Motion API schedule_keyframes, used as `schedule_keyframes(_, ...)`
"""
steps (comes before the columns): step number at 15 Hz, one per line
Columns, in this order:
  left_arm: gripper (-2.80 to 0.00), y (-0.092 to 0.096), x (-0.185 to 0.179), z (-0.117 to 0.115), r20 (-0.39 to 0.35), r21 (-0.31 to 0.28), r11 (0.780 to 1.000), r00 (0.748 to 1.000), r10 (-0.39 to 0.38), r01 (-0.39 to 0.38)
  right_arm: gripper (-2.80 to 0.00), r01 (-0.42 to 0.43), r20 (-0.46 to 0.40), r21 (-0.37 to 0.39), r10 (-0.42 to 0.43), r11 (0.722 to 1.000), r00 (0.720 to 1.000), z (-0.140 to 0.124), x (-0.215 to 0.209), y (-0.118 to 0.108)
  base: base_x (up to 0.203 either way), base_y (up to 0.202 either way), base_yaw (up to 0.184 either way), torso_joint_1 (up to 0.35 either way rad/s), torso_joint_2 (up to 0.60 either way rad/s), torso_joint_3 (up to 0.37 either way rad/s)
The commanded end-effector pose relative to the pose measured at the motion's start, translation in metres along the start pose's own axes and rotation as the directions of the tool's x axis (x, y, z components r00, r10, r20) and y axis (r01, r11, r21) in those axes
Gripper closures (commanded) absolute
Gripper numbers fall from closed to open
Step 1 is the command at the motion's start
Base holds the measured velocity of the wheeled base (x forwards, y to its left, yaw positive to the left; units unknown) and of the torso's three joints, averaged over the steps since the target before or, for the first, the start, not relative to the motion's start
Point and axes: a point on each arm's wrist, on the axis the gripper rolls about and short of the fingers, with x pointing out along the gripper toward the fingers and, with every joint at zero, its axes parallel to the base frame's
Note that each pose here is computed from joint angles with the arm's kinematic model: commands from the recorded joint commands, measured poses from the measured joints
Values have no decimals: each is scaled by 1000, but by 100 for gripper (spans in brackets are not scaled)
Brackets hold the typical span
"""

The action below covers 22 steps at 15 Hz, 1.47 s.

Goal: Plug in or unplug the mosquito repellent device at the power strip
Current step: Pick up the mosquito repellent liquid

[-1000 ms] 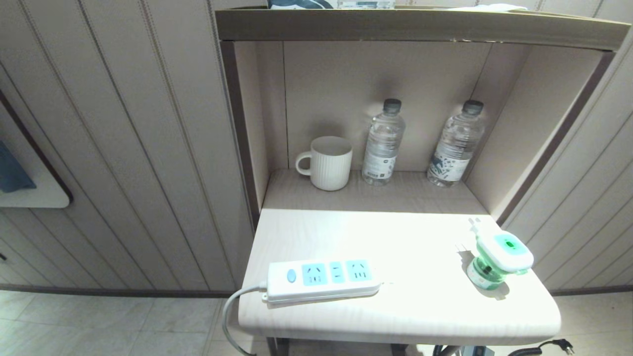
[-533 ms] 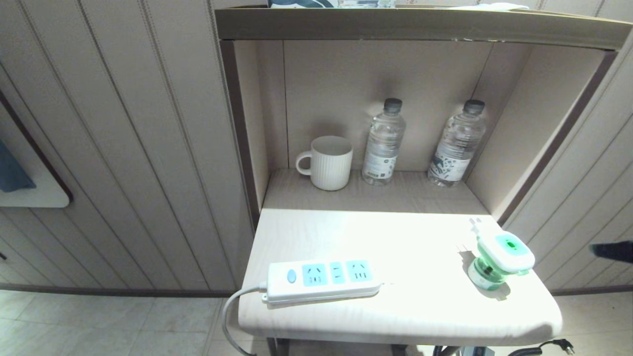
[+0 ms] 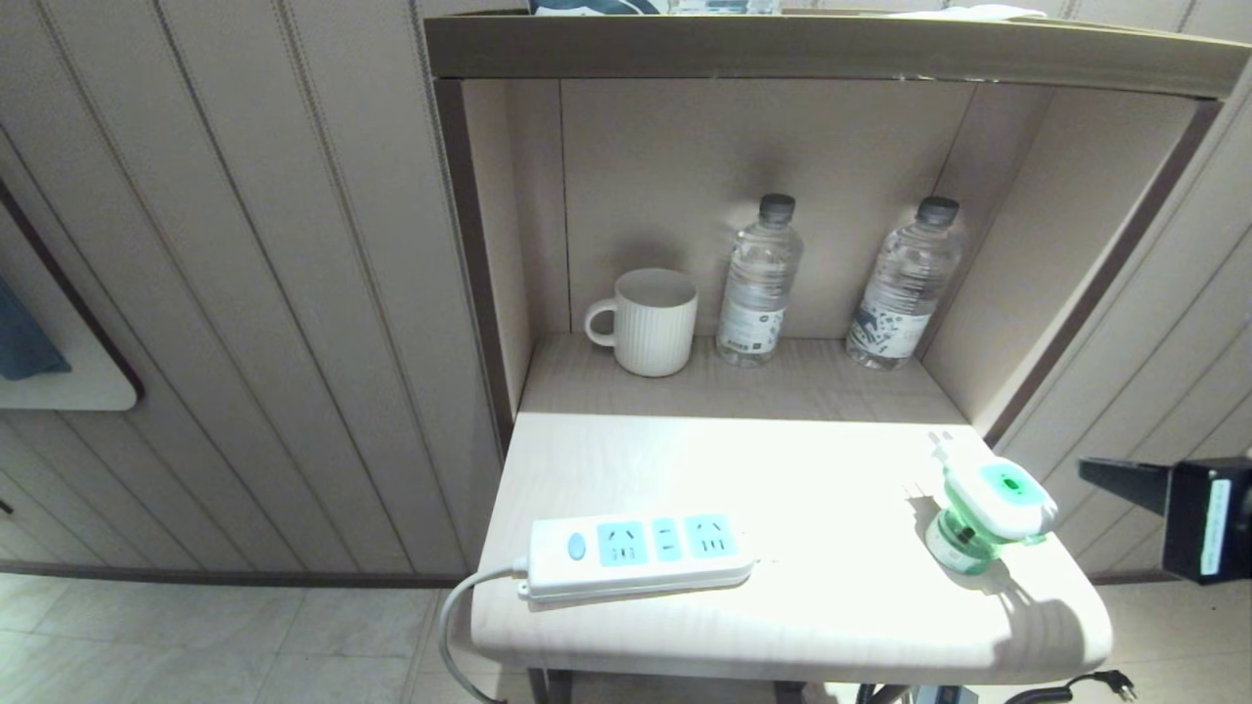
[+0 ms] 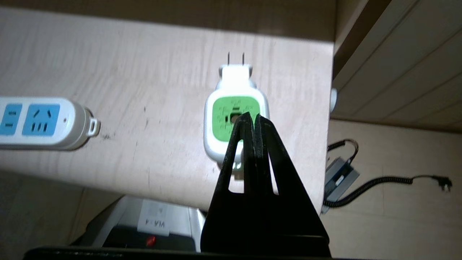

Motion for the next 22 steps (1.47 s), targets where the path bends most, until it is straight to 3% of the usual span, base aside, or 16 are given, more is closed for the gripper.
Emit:
schedule_keyframes(1,0,0,0,0,0,0,1000,1000,0,0,0,-8,159,16,5,1000,987,0,-14,-4,0,0,0,0,0,0)
schedule_keyframes(4,0,0,0,0,0,0,1000,1000,-1,1,0,-9,177,5,8,1000,984,0,-20,-6,0,0,0,0,0,0)
schedule_keyframes(11,0,0,0,0,0,0,1000,1000,1,-1,0,-14,126,-9,15,1000,992,-3,-8,-2,0,0,0,0,0,0)
schedule_keyframes(12,0,0,0,0,0,0,1000,1000,-1,1,-209,-5,112,-9,6,1000,994,-3,-5,-2,0,0,0,0,0,0)
schedule_keyframes(13,0,0,0,0,0,0,1000,1000,1,-1,-280,9,99,-10,-8,1000,995,-6,-4,-4,0,0,0,0,0,0)
schedule_keyframes(19,0,0,0,0,0,0,1000,1000,1,-1,-280,-10,43,-36,12,999,999,-8,-8,-2,0,0,0,0,0,0)
schedule_keyframes(22,0,0,0,0,0,0,1000,1000,1,-1,-280,5,-55,-65,-9,998,998,-35,17,-1,0,0,0,0,0,0)
